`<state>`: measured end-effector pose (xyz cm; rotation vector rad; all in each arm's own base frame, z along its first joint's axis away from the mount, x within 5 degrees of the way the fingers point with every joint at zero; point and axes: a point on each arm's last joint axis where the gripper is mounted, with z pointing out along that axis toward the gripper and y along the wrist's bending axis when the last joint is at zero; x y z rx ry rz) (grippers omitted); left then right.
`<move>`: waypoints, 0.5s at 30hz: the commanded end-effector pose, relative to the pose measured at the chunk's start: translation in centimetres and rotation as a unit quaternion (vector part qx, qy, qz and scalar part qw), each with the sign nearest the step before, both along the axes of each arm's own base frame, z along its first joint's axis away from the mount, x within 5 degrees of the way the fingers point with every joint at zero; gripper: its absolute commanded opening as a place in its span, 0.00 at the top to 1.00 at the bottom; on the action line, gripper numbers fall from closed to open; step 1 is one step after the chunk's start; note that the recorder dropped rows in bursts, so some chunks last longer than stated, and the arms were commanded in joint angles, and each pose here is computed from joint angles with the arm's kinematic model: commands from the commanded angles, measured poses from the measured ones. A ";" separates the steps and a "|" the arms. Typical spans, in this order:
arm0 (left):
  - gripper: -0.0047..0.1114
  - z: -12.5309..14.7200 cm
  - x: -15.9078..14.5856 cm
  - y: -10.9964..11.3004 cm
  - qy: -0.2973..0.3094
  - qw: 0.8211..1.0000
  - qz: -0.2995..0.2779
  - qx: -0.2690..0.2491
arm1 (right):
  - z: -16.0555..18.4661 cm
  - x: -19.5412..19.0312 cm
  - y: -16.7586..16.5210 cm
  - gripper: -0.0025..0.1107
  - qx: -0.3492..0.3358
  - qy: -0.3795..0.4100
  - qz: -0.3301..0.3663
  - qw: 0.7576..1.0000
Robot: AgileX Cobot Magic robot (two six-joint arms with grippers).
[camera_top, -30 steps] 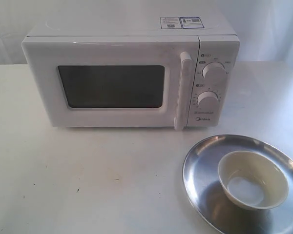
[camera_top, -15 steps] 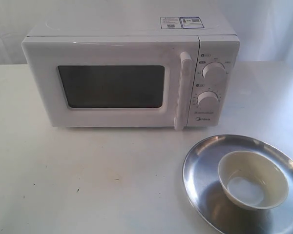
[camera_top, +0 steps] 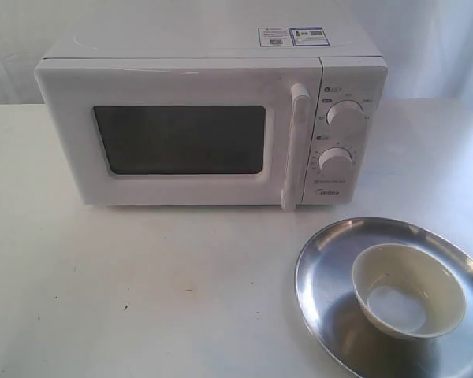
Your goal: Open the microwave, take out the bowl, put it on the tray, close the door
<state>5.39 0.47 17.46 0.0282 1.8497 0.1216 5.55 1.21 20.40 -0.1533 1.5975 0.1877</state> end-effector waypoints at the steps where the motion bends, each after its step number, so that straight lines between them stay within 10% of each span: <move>1: 0.96 -0.1 0.0 0.0 0.000 1.000 0.000 -0.005 | 0.1 0.0 -0.2 0.98 -0.002 -0.016 -0.015 1.000; 15: 0.96 -0.1 0.0 0.0 0.000 1.000 0.000 -0.005 | -0.1 0.0 -0.2 0.98 -0.004 -0.005 -0.019 1.000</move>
